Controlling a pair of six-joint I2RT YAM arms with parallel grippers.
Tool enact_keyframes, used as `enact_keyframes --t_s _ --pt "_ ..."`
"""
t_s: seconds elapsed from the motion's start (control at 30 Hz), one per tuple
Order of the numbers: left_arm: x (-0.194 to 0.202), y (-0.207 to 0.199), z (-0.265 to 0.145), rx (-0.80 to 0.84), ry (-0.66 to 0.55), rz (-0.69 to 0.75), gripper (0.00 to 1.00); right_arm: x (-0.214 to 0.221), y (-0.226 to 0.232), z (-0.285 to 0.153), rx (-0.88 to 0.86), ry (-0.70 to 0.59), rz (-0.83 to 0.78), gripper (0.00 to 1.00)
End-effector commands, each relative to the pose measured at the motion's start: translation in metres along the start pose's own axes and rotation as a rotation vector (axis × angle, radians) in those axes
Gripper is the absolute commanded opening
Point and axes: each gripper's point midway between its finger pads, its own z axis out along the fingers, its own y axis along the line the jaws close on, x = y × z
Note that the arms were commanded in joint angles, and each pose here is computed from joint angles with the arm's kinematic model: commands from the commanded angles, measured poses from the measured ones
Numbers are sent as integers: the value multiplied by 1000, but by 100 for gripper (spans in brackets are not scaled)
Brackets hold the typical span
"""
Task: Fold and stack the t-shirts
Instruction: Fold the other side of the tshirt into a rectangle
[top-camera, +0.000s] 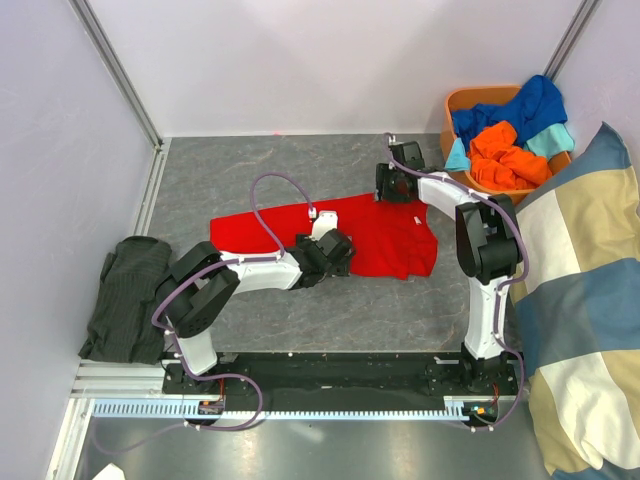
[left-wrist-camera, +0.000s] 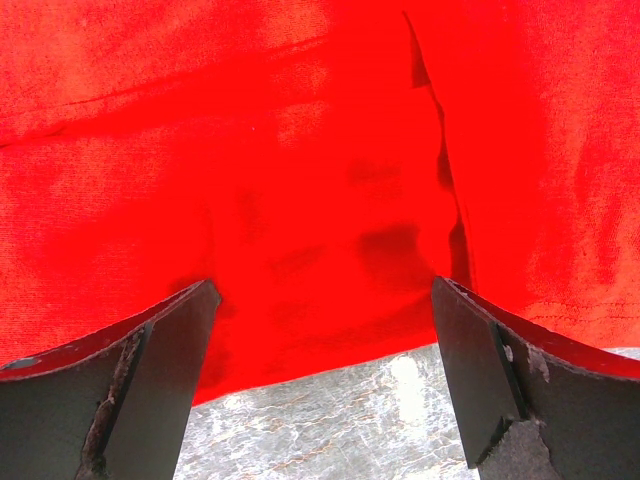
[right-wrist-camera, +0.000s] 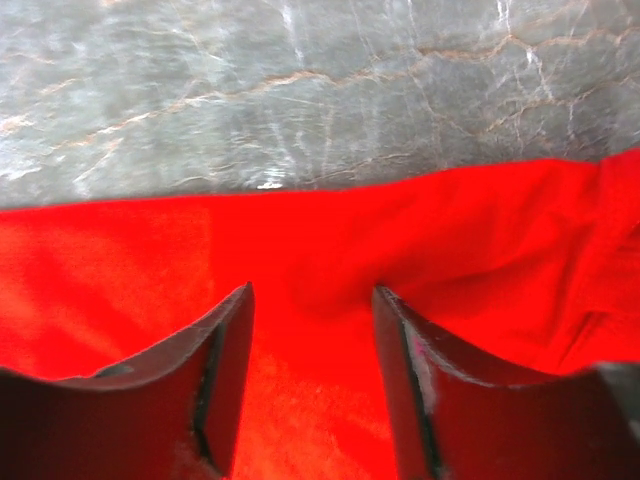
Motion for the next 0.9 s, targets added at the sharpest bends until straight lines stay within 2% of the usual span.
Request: enact_keyframes --t_s 0.0,0.03,0.17,0.4,0.5,0.87 --pt "72 41 -2 -120 215 48 97 -7 -1 11 15 -17 -12 54" --pt "71 41 -2 -119 215 45 97 -7 -1 11 16 -16 -12 48" --pt "73 41 -2 -120 219 45 97 -2 -4 15 25 -6 -15 41" --pt "73 43 -2 -124 219 49 97 -1 -4 15 26 -6 -18 14" --pt "74 44 -2 -127 222 49 97 -4 -5 14 30 -14 -17 6" --pt "77 46 -3 -131 230 53 97 -37 -1 -8 49 -92 -17 9"
